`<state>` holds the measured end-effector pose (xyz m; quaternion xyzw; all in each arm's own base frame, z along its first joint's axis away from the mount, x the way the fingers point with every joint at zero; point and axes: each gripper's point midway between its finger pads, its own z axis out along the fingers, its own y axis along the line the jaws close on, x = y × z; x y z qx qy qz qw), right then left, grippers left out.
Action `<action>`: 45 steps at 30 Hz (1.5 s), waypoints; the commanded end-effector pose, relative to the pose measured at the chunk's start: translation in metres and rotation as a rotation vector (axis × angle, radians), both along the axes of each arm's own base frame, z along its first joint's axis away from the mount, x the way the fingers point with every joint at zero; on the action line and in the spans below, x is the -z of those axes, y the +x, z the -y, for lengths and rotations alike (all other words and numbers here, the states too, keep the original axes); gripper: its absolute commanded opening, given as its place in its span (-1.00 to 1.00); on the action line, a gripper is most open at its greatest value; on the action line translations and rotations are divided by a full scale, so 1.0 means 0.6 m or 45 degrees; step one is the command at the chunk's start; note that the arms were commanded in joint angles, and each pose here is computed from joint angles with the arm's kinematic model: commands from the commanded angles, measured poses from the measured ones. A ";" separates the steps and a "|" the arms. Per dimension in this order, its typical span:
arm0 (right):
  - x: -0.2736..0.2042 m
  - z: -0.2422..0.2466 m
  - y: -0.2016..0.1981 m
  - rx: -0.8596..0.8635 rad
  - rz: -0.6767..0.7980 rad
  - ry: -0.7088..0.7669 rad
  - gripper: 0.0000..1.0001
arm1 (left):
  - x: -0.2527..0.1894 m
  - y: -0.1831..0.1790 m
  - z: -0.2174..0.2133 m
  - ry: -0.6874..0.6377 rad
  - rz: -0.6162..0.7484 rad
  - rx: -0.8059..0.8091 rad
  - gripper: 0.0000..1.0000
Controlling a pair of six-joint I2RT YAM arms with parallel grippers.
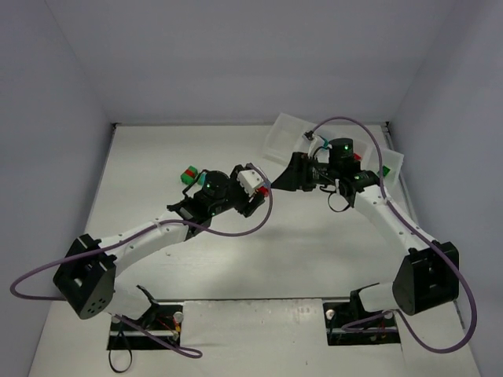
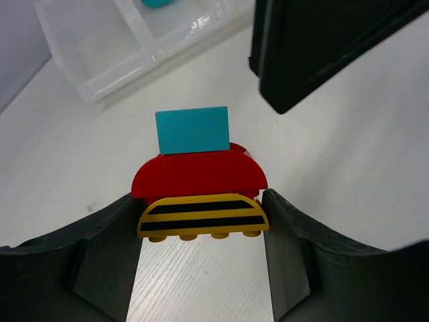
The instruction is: Sort the legos into containers by color
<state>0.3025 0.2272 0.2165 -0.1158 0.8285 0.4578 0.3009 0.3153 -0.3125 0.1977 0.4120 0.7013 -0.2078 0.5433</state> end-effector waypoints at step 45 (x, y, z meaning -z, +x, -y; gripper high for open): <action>-0.050 -0.086 -0.006 -0.180 0.117 0.132 -1.00 | -0.111 -0.049 0.005 -0.207 0.286 0.198 0.72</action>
